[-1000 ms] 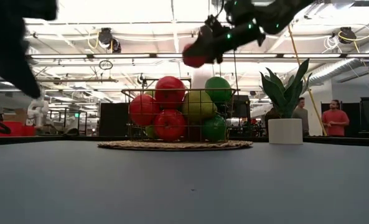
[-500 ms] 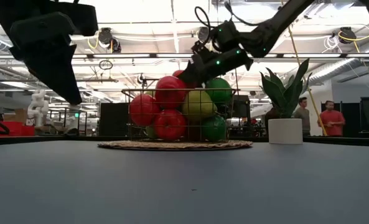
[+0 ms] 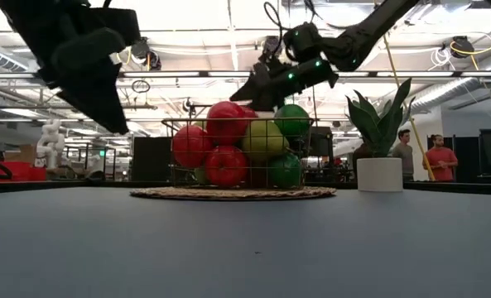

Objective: Build produce basket
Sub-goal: Return to Home Position

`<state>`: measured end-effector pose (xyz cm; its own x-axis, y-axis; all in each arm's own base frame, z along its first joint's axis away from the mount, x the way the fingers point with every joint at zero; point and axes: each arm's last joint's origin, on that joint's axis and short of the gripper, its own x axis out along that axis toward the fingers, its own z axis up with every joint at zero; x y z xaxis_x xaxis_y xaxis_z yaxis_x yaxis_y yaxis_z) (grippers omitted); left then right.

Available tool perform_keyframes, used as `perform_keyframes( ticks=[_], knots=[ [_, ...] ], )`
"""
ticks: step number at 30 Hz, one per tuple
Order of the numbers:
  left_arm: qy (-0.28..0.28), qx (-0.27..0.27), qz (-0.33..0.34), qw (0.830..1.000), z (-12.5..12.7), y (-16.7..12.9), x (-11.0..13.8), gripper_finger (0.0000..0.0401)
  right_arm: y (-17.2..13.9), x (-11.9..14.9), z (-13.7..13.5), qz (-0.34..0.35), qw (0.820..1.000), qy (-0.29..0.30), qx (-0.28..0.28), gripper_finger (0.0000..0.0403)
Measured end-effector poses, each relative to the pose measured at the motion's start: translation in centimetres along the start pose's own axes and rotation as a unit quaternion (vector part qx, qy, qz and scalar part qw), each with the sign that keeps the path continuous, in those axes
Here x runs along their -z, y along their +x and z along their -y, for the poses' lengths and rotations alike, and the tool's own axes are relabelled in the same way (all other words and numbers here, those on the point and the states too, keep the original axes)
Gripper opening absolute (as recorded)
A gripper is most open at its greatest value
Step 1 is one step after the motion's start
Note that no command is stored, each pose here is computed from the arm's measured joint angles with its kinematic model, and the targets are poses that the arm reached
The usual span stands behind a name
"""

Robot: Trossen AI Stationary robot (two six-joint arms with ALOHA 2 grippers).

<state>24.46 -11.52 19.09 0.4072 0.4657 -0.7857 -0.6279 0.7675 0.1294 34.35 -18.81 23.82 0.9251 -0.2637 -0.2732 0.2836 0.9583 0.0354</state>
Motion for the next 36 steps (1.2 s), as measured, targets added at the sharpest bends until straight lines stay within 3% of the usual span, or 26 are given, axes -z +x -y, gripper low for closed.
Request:
perform_keyframes(
  ticks=[4,10,16,18,23,28,33,36],
  knots=[
    [-0.009,-0.027,0.063,0.998,-0.1,-0.2,-0.2,0.019,-1.4,-1.6,-1.7,0.0,0.999,-0.035,-0.02,0.039],
    [-0.024,-0.058,0.189,0.98,0.4,-0.7,-0.7,0.0147,-4.4,-4.1,-5.7,0.008,0.996,-0.065,-0.054,0.039],
    [0.002,-0.028,0.225,0.974,1.7,-1.0,-1.6,0.0095,-8.8,-3.5,-10.5,0.074,0.992,-0.066,-0.072,0.0369],
    [0.002,0.01,0.237,0.972,2.5,-1.0,-2.1,0.0077,-10.4,-2.4,-12.0,0.107,0.988,-0.048,-0.101,0.0349],
    [0.051,0.145,0.293,0.944,4.4,0.0,-3.4,0.0022,-13.2,2.1,-15.2,0.124,0.976,-0.004,-0.181,0.0267],
    [0.045,0.175,0.346,0.921,3.4,1.5,-5.4,0.001,-15.5,7.6,-18.5,0.076,0.964,-0.002,-0.256,0.0144],
    [0.056,0.18,0.353,0.916,1.9,3.0,-7.5,0.0006,-17.6,11.8,-20.7,0.038,0.974,-0.041,-0.221,0.0024],
    [0.059,0.18,0.356,0.915,1.1,3.7,-8.4,0.0005,-18.5,12.8,-21.0,0.039,0.982,-0.067,-0.17,0.001]
  ],
)
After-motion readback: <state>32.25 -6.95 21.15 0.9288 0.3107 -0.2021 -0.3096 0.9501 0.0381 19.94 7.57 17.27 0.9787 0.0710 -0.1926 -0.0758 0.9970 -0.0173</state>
